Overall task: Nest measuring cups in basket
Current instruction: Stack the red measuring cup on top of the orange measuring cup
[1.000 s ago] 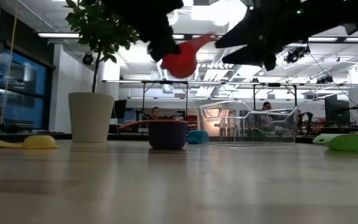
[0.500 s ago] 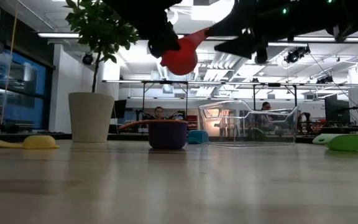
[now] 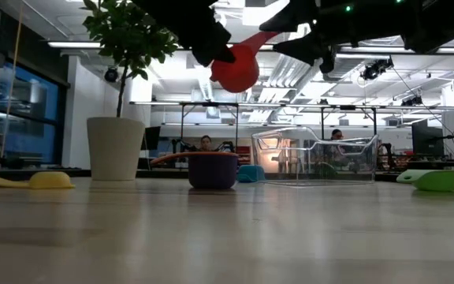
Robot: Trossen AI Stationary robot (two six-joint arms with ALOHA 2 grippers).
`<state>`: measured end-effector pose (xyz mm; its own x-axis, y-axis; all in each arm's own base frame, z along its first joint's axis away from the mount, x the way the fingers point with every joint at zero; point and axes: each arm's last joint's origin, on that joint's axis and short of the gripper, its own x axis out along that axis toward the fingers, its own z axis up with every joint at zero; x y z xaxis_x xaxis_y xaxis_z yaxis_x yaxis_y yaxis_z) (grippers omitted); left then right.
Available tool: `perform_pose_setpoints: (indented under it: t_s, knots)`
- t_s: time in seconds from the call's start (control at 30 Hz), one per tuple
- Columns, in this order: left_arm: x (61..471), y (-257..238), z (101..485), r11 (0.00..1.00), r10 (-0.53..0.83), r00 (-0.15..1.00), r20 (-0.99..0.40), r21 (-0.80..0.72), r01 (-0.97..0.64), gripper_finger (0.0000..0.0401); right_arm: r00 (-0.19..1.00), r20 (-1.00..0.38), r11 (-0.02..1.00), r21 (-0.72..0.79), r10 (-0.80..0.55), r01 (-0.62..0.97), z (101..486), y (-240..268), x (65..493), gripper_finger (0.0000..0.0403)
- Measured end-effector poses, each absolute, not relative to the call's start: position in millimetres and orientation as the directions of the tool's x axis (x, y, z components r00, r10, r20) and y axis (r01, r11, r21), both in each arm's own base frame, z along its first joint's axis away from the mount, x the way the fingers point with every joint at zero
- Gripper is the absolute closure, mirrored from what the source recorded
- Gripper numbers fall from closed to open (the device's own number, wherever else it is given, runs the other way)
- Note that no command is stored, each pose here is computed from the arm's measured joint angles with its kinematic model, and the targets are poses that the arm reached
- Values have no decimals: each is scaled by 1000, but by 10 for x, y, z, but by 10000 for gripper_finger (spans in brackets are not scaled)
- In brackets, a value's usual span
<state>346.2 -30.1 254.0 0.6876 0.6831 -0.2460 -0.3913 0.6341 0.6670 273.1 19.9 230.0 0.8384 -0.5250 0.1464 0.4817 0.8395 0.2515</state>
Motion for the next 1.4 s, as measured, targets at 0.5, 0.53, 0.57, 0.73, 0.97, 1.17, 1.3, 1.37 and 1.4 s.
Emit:
perform_pose_setpoints:
  t_s: [0.5, 0.53, 0.57, 0.73, 0.97, 1.17, 1.3, 1.37, 1.4]
  knots:
    - [3467, -269, 2548, 632, 691, 682, -239, 658, -410, 398, 883, 151, 869, 312, -444, 384, 2294, 137, 2756, 354]
    - [3467, -267, 2547, 632, 691, 682, -240, 658, -409, 398, 886, 155, 873, 311, -437, 376, 2297, 141, 2756, 377]
    - [3467, -268, 2548, 632, 691, 682, -239, 658, -410, 396, 889, 158, 877, 306, -429, 369, 2301, 143, 2757, 388]
    - [3469, -266, 2555, 624, 695, 681, -233, 665, -410, 375, 890, 156, 881, 292, -428, 373, 2300, 144, 2758, 392]
    - [3468, -272, 2553, 612, 693, 682, -234, 691, -385, 297, 859, 116, 853, 237, -499, 464, 2353, 114, 2687, 401]
    - [3391, -340, 2564, 628, 692, 672, -265, 680, -379, 221, 846, 162, 854, 219, -509, 472, 2496, 121, 2603, 401]
    - [3326, -422, 2581, 765, 575, 745, -338, 545, -343, 196, 838, 209, 860, 218, -503, 462, 2536, 121, 2603, 402]
    - [3290, -440, 2578, 843, 474, 818, -325, 434, -316, 193, 833, 235, 863, 215, -500, 457, 2533, 124, 2621, 402]
    - [3278, -445, 2566, 872, 431, 853, -294, 379, -310, 193, 832, 253, 867, 210, -494, 451, 2533, 128, 2631, 402]
